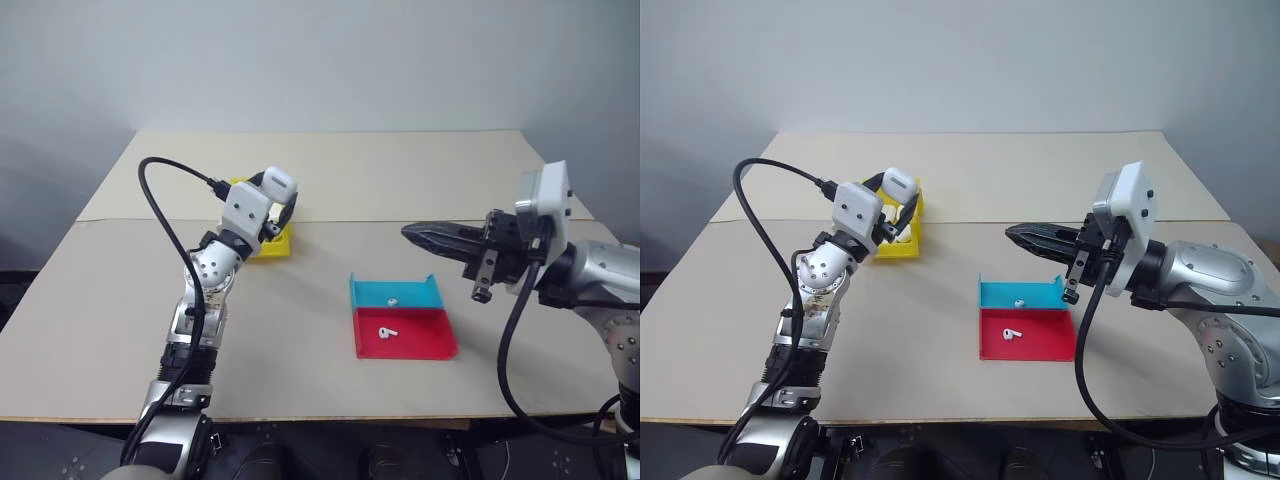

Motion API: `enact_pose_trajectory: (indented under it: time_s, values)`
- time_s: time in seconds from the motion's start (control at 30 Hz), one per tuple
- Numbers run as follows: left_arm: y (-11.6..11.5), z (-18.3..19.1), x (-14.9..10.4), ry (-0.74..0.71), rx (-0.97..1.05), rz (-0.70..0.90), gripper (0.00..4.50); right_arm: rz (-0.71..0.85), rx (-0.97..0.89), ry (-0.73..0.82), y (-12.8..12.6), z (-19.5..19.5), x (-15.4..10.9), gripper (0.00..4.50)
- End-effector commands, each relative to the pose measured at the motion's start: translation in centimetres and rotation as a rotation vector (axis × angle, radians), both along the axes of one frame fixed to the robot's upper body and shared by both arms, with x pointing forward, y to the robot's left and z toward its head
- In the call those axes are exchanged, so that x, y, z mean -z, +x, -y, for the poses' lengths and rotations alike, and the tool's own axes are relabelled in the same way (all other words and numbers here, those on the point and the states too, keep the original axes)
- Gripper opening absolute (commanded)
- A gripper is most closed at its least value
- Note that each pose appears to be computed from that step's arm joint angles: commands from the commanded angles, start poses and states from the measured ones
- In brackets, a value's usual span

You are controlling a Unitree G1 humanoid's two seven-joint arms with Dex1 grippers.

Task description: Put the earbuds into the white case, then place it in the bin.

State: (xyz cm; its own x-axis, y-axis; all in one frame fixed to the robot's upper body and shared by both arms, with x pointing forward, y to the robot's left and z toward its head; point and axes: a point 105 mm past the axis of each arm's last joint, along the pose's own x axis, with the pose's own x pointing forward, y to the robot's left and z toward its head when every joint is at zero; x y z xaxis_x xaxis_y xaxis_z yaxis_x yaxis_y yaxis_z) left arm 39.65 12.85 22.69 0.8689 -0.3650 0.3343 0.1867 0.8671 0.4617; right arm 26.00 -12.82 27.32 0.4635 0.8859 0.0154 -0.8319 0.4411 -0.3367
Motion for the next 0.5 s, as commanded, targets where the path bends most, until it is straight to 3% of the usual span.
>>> enact_pose_trajectory:
  time_s: [0.03, 0.27, 0.43, 0.5]
  values:
    - [0.6, -0.7, -1.5, 0.014, -0.083, 0.048, 2.84, 0.035, 0.013, -0.013, 0.0, 0.0, -0.3, 0.03]
    - [4.0, -1.4, -0.3, 0.048, -0.261, 0.006, 2.84, 0.012, 0.03, -0.026, 0.6, 0.0, 0.4, 0.03]
    - [4.7, -1.2, -0.1, 0.046, -0.252, 0.004, 4.44, 0.003, 0.046, -0.032, 0.7, 0.1, 0.8, 0.0]
    - [4.4, -0.5, -1.1, -0.039, -0.211, 0.007, 4.48, -0.001, 0.06, -0.04, 0.8, 0.2, 1.0, 0.0]
